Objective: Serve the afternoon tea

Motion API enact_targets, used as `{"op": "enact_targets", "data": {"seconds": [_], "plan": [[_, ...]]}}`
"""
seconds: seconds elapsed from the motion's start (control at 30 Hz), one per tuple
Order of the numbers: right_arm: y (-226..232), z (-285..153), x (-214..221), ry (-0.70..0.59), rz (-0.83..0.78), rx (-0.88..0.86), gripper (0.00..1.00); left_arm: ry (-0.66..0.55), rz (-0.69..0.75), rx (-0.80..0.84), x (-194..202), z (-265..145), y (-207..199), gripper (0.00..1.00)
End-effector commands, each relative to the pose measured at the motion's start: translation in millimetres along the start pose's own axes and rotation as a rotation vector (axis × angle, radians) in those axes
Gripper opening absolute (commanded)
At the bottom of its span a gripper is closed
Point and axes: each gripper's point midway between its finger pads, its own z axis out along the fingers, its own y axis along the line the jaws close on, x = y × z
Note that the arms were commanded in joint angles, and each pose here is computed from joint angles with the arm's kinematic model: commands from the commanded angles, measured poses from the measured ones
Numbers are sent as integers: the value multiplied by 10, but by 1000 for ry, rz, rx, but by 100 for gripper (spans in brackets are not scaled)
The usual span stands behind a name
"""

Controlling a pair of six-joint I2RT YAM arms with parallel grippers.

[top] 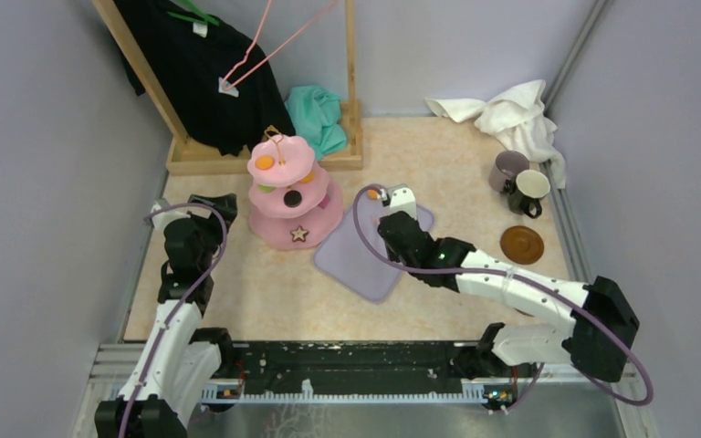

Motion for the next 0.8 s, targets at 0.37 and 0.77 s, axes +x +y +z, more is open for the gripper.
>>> {"op": "enact_targets", "data": {"seconds": [0.37, 0.77], "plan": [[-12, 649, -40, -16, 113, -24, 30, -28, 8, 21, -62, 14, -44, 97], [-63, 918, -56, 10, 100, 7, 33, -26, 7, 21, -54, 22, -42, 97]]}}
